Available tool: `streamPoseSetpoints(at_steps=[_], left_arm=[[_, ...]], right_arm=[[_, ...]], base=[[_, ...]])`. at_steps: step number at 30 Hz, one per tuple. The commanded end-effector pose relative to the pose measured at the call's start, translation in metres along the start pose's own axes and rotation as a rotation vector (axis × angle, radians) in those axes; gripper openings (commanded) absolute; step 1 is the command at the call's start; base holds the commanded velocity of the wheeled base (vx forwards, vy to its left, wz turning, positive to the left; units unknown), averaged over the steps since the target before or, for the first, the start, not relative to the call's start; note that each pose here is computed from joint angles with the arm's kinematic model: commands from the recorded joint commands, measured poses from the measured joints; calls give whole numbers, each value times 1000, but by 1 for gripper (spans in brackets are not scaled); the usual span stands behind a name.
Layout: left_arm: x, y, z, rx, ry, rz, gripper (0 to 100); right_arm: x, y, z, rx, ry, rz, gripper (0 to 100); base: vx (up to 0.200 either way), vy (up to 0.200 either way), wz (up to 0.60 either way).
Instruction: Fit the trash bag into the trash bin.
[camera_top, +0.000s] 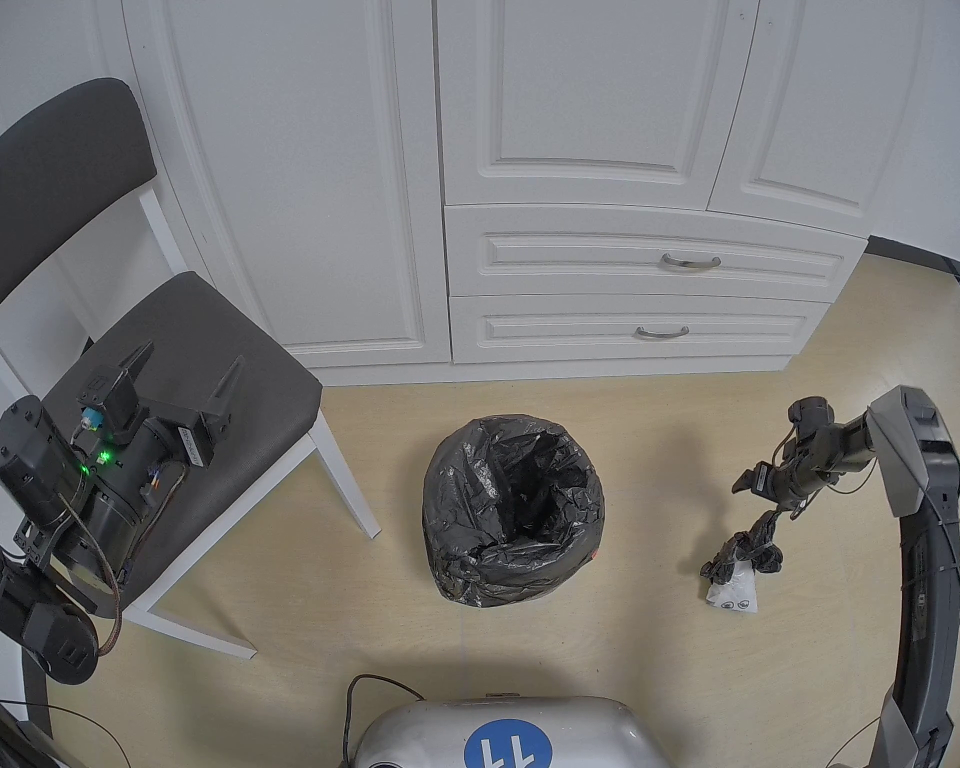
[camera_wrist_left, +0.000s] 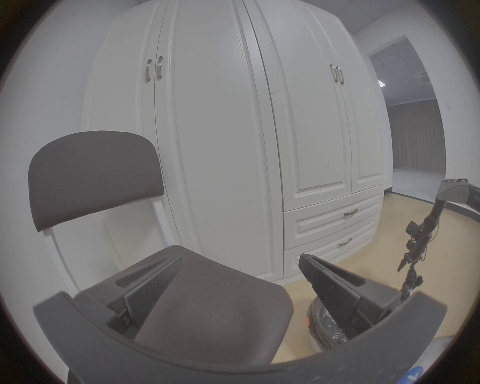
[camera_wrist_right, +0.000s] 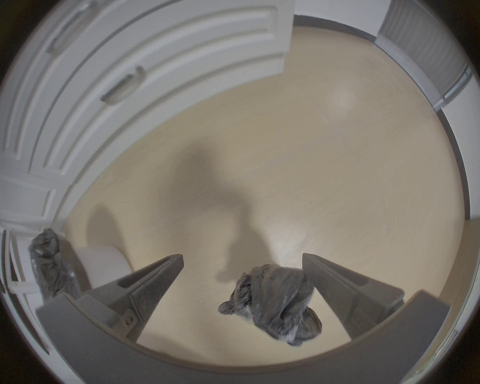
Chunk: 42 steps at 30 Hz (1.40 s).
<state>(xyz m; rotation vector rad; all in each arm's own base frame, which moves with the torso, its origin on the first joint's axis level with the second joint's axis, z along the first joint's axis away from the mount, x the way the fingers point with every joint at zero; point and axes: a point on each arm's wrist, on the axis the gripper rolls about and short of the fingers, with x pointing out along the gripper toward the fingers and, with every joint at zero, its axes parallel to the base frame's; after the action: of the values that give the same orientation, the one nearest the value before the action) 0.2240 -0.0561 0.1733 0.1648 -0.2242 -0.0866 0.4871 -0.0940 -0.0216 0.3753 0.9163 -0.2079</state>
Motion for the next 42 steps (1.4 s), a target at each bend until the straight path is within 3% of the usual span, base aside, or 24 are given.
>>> streamPoseSetpoints(at_steps=[1, 8, 17, 18, 29, 30, 31, 32, 34, 36, 41, 42], left_arm=[[4, 6, -5, 39, 15, 30, 100], [3, 7, -3, 38, 9, 31, 100], [5, 4, -10, 41, 33, 20, 100], [5, 4, -10, 41, 35, 18, 100], [4, 4, -10, 42, 36, 19, 100], [4, 4, -10, 42, 36, 17, 100], [4, 4, -10, 42, 35, 19, 100], [4, 4, -9, 41, 30, 19, 100], [4, 4, -8, 41, 29, 19, 100], [4, 4, -9, 41, 30, 16, 100], [5, 3, -9, 39, 31, 14, 100], [5, 3, -9, 39, 30, 11, 100]], right_arm=[[72, -28, -38, 88, 155, -81, 100], [80, -6, -51, 19, 190, -63, 100], [80, -6, -51, 18, 192, -63, 100], [80, -6, -51, 18, 192, -63, 0], [73, -6, -43, 23, 166, -63, 0], [54, 0, -23, 30, 108, -41, 0], [51, 1, -20, 30, 101, -37, 0], [9, 12, -2, 41, 66, -10, 0], [-22, 24, 4, 44, 53, 51, 0], [-63, 50, 3, 0, 21, 168, 0], [-143, 93, -10, -117, -152, 301, 0], [-174, 105, -19, -163, -240, 356, 0]], base=[[0, 0, 0], [0, 0, 0], [0, 0, 0], [0, 0, 0], [0, 0, 0], [0, 0, 0], [0, 0, 0], [0, 0, 0], [0, 0, 0], [0, 0, 0], [0, 0, 0], [0, 0, 0]])
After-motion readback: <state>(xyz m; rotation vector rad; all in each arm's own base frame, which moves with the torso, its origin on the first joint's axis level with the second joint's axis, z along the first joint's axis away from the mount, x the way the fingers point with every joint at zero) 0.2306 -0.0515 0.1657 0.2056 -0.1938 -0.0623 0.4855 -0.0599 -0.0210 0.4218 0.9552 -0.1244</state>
